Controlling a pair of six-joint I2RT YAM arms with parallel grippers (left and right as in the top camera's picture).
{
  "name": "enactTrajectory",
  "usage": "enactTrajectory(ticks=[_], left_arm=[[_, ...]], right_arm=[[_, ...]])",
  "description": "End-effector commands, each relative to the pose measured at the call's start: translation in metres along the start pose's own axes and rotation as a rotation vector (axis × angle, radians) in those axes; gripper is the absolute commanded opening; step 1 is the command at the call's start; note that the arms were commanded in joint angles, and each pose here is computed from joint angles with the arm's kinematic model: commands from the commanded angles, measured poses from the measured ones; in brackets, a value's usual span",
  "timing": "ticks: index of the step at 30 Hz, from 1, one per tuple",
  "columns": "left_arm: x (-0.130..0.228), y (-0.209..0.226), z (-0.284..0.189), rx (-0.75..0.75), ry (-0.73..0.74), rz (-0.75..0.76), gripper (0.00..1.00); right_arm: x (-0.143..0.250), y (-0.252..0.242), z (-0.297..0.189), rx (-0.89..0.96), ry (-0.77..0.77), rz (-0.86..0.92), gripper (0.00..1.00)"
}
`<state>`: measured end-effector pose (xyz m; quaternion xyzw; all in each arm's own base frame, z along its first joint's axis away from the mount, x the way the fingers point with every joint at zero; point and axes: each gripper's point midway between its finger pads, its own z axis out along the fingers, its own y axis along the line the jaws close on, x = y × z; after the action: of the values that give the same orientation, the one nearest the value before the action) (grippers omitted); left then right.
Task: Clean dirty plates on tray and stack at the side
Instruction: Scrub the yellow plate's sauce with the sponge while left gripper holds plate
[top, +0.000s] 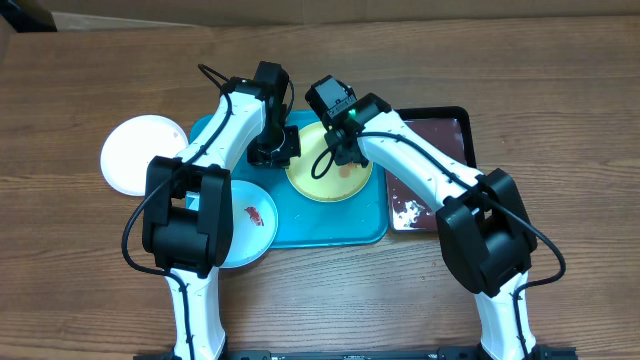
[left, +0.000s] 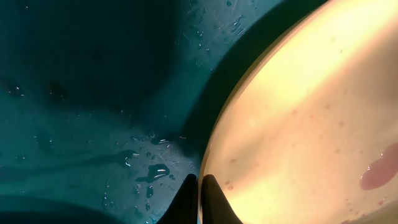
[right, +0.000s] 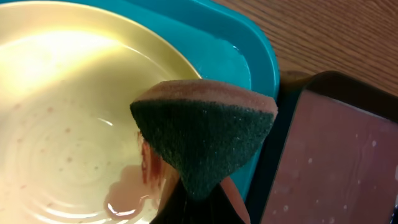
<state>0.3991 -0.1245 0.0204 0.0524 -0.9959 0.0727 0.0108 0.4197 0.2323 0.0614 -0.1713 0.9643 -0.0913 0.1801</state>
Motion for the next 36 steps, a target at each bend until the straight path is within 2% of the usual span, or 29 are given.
enactTrajectory(ticks=[1, 19, 23, 36], left_arm=[[0.004, -0.002, 0.008, 0.0, 0.023, -0.01, 0.04], [0.004, -0.002, 0.008, 0.0, 0.024, -0.01, 0.04], [0.005, -0.001, 0.008, -0.001, 0.026, -0.011, 0.04], [0.005, -0.001, 0.008, 0.0, 0.028, -0.012, 0.04]], right_arm=[[-0.007, -0.002, -0.003, 0.027, -0.036, 0.015, 0.04], [-0.01, -0.002, -0.004, 0.034, -0.052, 0.045, 0.04], [-0.01, -0.007, -0.004, 0.066, -0.055, 0.08, 0.04], [-0.011, 0.002, -0.016, 0.175, -0.109, 0.03, 0.04]])
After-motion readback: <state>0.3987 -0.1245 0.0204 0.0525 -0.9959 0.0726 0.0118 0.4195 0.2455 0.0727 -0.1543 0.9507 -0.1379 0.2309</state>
